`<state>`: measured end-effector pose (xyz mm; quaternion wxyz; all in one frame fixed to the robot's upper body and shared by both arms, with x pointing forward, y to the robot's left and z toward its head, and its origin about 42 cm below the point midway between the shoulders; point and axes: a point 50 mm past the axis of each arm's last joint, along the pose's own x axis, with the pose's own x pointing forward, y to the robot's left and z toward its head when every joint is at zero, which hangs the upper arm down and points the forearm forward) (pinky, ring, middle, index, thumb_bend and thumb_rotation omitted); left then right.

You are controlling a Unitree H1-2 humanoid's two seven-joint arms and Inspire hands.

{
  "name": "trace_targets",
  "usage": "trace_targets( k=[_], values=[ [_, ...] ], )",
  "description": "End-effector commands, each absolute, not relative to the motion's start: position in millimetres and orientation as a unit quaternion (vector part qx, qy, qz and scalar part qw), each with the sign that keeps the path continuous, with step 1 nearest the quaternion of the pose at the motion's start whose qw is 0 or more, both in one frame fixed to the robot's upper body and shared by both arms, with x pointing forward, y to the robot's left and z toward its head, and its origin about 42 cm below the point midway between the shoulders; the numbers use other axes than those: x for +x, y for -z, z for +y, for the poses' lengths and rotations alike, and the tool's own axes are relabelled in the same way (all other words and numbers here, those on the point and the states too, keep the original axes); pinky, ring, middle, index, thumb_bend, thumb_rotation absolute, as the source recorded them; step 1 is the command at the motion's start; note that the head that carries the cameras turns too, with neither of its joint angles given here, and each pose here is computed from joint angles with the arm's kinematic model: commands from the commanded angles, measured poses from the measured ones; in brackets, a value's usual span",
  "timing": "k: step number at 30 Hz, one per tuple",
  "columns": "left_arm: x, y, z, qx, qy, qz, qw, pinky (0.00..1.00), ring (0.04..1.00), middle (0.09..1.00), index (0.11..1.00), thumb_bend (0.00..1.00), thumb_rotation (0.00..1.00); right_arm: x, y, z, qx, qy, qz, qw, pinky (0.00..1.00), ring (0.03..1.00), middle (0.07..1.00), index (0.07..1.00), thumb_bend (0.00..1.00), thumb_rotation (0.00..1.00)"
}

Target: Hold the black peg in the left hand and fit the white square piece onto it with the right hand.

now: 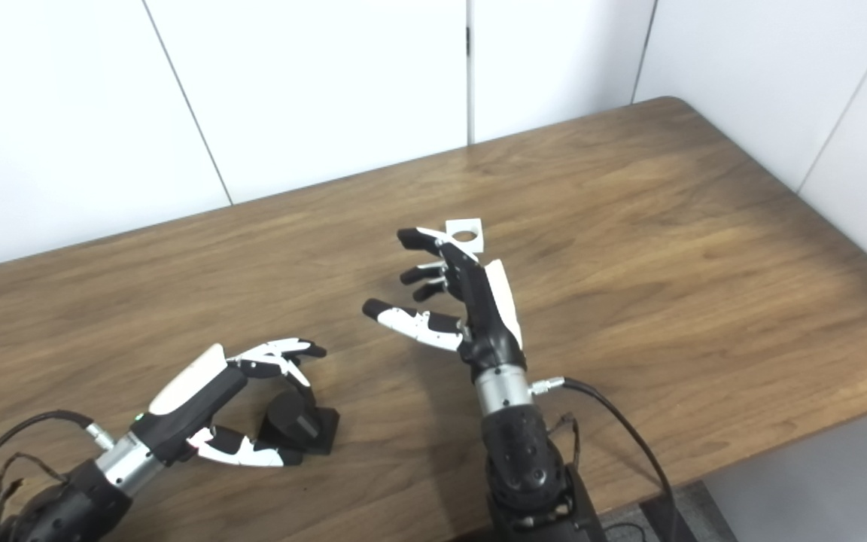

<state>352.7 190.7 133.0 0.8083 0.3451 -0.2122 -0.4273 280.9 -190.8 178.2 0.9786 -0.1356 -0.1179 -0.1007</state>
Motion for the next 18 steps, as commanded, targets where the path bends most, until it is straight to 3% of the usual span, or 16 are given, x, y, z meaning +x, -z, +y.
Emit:
trace_targets(
  k=[1, 8, 14, 18],
  values=[
    [346, -118, 204, 0.370, 0.452, -0.169, 0.793, 0.77, 0.888, 0.849, 0.494, 0.52, 0.07, 296, -206, -198, -0.161, 0.120, -0.174, 0.964, 0.51, 0.649, 0.751, 0.721, 0.74, 0.25],
    [344, -114, 202, 0.368, 0.450, -0.168, 0.796, 0.77, 0.884, 0.847, 0.494, 0.52, 0.07, 322, -237, -234, -0.256, 0.191, -0.196, 0.927, 0.70, 0.806, 0.808, 0.687, 0.71, 0.25],
    [347, -113, 200, 0.380, 0.449, -0.170, 0.791, 0.77, 0.884, 0.848, 0.493, 0.52, 0.07, 344, -269, -269, -0.308, 0.206, -0.209, 0.905, 0.72, 0.809, 0.797, 0.681, 0.70, 0.26],
    [350, -111, 201, 0.394, 0.450, -0.166, 0.784, 0.76, 0.886, 0.847, 0.494, 0.52, 0.07, 356, -287, -281, -0.349, 0.183, -0.223, 0.892, 0.67, 0.769, 0.768, 0.691, 0.71, 0.29]
  ],
)
